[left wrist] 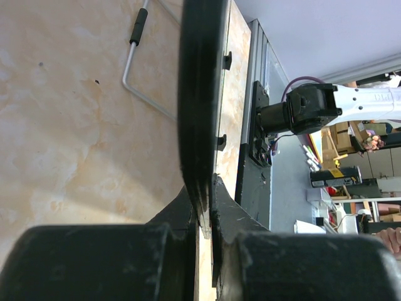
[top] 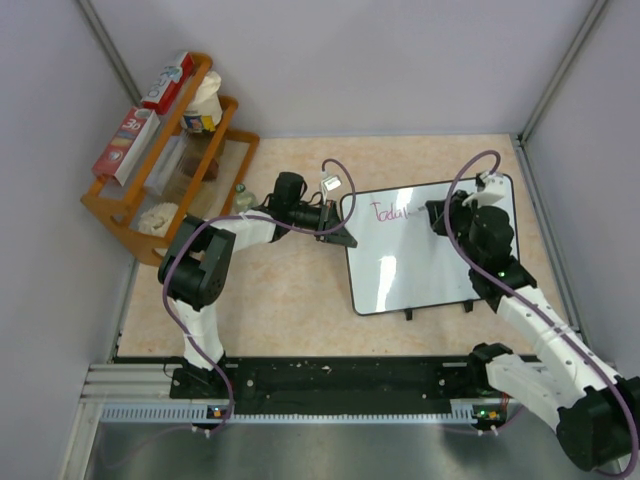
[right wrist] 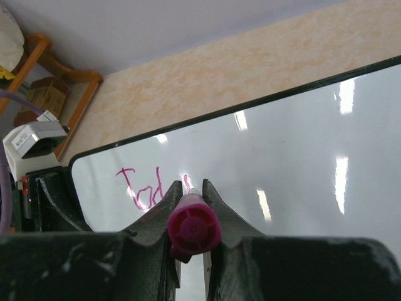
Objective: Write a sentence on the whiteboard
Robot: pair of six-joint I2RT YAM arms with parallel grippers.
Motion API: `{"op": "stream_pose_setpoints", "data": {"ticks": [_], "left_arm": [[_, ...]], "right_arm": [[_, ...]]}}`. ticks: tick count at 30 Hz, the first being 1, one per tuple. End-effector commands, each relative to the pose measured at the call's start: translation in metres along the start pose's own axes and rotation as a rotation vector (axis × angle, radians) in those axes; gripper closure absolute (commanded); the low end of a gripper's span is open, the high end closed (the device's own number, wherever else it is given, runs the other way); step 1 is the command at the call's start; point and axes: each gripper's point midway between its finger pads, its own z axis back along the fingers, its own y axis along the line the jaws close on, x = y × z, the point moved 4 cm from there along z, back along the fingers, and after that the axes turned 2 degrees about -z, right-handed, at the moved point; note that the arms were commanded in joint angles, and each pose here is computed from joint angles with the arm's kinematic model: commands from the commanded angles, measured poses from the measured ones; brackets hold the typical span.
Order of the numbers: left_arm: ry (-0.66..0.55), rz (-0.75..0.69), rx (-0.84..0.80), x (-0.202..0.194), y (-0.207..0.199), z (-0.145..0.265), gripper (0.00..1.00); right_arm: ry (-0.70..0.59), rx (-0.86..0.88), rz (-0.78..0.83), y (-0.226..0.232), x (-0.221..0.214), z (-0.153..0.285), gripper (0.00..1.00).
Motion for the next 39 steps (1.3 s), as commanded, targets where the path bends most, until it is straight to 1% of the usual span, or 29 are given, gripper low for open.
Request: {"op": "stream_pose_setpoints", "data": {"ticks": [1, 9, 17, 28, 39], "left_arm": [[0.045, -0.012, -0.003, -0.020, 0.005, -0.008, 1.00], [0.046, -0.013, -0.005, -0.021, 0.005, -0.008, 1.00], [0.047, -0.012, -0.006, -0.021, 0.005, -0.008, 1.00], [0.047, -0.010, -0.006, -0.021, 0.005, -0.008, 1.00], [0.045, -0.013, -0.004, -0.021, 0.004, -0.007, 1.00]], "right_arm": [[-0.125, 0.024, -0.003, 0.017, 0.046, -0.002, 1.00], [-0.111, -0.001, 0.002, 0.014, 0.042, -0.012, 1.00], [-0.067, -0.026, 0.007, 0.004, 0.024, -0.016, 1.00], [0.005, -0.026, 0.027, -0.004, 0.000, -0.010, 1.00], [0.050, -0.023, 0.033, -0.011, -0.015, -0.002, 1.00]]}}
